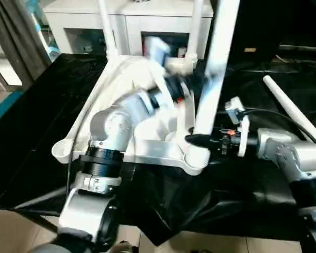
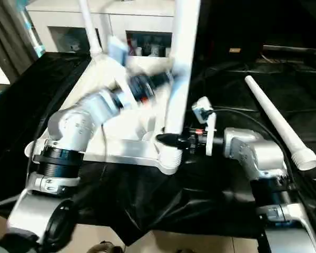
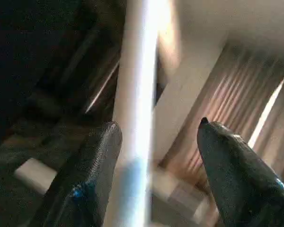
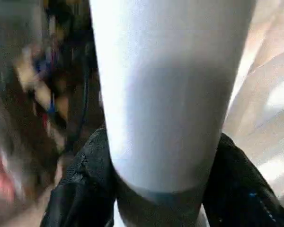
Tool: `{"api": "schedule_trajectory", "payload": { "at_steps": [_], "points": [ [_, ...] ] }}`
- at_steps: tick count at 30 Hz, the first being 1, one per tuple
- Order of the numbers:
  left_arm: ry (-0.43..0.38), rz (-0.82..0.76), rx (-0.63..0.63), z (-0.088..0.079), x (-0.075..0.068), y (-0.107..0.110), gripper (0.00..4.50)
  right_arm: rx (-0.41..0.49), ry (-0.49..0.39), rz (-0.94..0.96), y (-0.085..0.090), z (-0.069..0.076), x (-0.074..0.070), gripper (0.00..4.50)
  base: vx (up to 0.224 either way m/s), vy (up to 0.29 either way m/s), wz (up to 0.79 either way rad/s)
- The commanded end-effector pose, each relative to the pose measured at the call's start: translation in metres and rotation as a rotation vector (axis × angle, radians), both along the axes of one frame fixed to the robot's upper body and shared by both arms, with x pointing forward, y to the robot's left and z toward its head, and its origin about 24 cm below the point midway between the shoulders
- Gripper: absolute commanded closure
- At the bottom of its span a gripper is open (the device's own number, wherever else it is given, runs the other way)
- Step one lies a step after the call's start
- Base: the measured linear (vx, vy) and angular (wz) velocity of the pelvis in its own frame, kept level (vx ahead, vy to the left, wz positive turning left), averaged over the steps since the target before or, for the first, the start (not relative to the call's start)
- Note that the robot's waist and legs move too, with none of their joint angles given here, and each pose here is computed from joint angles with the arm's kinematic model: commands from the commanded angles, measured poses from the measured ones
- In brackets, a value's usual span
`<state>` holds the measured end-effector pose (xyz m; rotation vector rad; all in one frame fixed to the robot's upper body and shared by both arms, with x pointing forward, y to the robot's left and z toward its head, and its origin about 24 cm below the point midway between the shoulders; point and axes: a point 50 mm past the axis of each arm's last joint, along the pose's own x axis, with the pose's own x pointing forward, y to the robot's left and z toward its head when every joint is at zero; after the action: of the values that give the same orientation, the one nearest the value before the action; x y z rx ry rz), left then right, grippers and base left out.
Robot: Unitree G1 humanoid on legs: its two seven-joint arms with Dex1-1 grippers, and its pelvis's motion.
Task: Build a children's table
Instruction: Pick table leg
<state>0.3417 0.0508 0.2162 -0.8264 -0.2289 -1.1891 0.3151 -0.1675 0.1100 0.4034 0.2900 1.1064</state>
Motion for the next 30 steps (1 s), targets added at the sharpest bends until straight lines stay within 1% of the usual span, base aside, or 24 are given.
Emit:
{"api": "schedule_trajectory", "payload": {
  "at_steps": [1, 2, 3, 5, 8, 9, 10, 11, 12, 13, 14, 16, 17, 18, 20, 21, 22, 24, 26, 27, 28, 30],
  "points": [
    [-0.048, -0.053, -0.001, 0.0, -0.005, 0.004, 1.53, 0.069, -0.045, -0.071, -0.006, 0.012, 0.001, 2.6, 0.0, 0.0, 0.0],
    [-0.049, -0.054, 0.002, 0.0, -0.005, 0.004, 1.53, 0.069, -0.045, -0.071, -0.006, 0.012, 0.001, 2.61, 0.0, 0.0, 0.0],
    [-0.115, -0.087, 0.127, -0.009, -0.011, 0.003, 1.53, 0.061, -0.058, -0.115, -0.008, 0.011, 0.001, 2.61, 0.0, 0.0, 0.0],
    [-0.237, -0.091, 0.417, -0.028, -0.015, 0.003, 1.53, -0.002, -0.08, -0.204, -0.015, 0.006, 0.002, 2.61, 0.0, 0.0, 0.0],
    [-0.394, -0.13, 0.805, -0.061, -0.02, 0.014, 1.53, -0.087, -0.101, -0.392, -0.03, 0.001, 0.007, 2.61, 0.0, 0.0, 0.0],
    [-0.394, -0.13, 0.805, -0.061, -0.02, 0.014, 1.53, -0.087, -0.101, -0.392, -0.03, 0.001, 0.007, 2.61, 0.0, 0.0, 0.0],
    [-0.425, -0.163, 0.893, -0.07, -0.022, 0.019, 1.53, -0.114, -0.112, -0.436, -0.034, 0.0, 0.007, 2.61, 0.0, 0.0, 0.0],
    [-0.435, -0.206, 0.966, -0.078, -0.025, 0.025, 1.53, -0.137, -0.122, -0.47, -0.037, 0.0, 0.006, 2.61, 0.0, 0.0, 0.0],
    [-0.437, -0.238, 0.999, -0.083, -0.027, 0.028, 1.53, -0.143, -0.122, -0.491, -0.039, -0.001, 0.005, 2.61, 0.0, 0.0, 0.0],
    [-0.435, -0.307, 1.06, -0.092, -0.032, 0.034, 1.53, -0.161, -0.125, -0.527, -0.042, -0.001, 0.002, 2.61, 0.0, 0.0, 0.0],
    [-0.435, -0.343, 1.116, -0.1, -0.034, 0.036, 1.53, -0.175, -0.123, -0.541, -0.044, -0.003, -0.001, 2.61, 0.0, 0.0, 0.0],
    [-0.45, -0.376, 1.181, -0.11, -0.036, 0.038, 1.53, -0.193, -0.123, -0.55, -0.046, -0.005, -0.004, 2.61, 0.0, 0.0, 0.0],
    [-0.463, -0.391, 1.216, -0.115, -0.036, 0.039, 1.81, -0.202, -0.123, -0.552, -0.047, -0.006, -0.005, 2.61, 0.0, 0.0, 0.0],
    [-0.457, -0.385, 1.257, -0.124, -0.034, 0.04, 1.88, -0.212, -0.115, -0.559, -0.048, -0.01, -0.006, 2.61, 0.0, 0.0, 0.0],
    [-0.459, -0.33, 1.306, -0.13, -0.026, 0.04, 1.91, -0.219, -0.114, -0.567, -0.048, -0.012, -0.007, 2.61, 0.0, 0.0, 0.0],
    [-0.468, -0.298, 1.344, -0.133, -0.022, 0.042, 2.19, -0.22, -0.116, -0.569, -0.048, -0.012, -0.007, 2.61, 0.0, 0.0, 0.0],
    [-0.471, -0.271, 1.394, -0.136, -0.018, 0.045, 2.19, -0.219, -0.117, -0.569, -0.047, -0.012, -0.008, 2.61, 0.0, 0.0, 0.0],
    [-0.468, -0.241, 1.444, -0.139, -0.012, 0.05, 2.4, -0.22, -0.116, -0.571, -0.045, -0.012, -0.009, 2.61, 0.0, 0.0, 0.0],
    [-0.462, -0.23, 1.444, -0.138, -0.011, 0.05, 2.48, -0.223, -0.114, -0.571, -0.045, -0.013, -0.01, 2.61, 0.0, 0.0, 0.0],
    [-0.447, -0.229, 1.434, -0.138, -0.01, 0.051, 2.59, -0.227, -0.109, -0.568, -0.044, -0.016, -0.012, 2.61, 0.0, 0.0, 0.0],
    [-0.441, -0.235, 1.429, -0.138, -0.009, 0.051, 2.79, -0.23, -0.107, -0.566, -0.044, -0.017, -0.013, 2.61, 0.0, 0.0, 0.0],
    [-0.432, -0.241, 1.429, -0.139, -0.008, 0.054, 2.84, -0.233, -0.102, -0.558, -0.042, -0.019, -0.014, 2.61, 0.0, 0.0, 0.0]
  ]
}}
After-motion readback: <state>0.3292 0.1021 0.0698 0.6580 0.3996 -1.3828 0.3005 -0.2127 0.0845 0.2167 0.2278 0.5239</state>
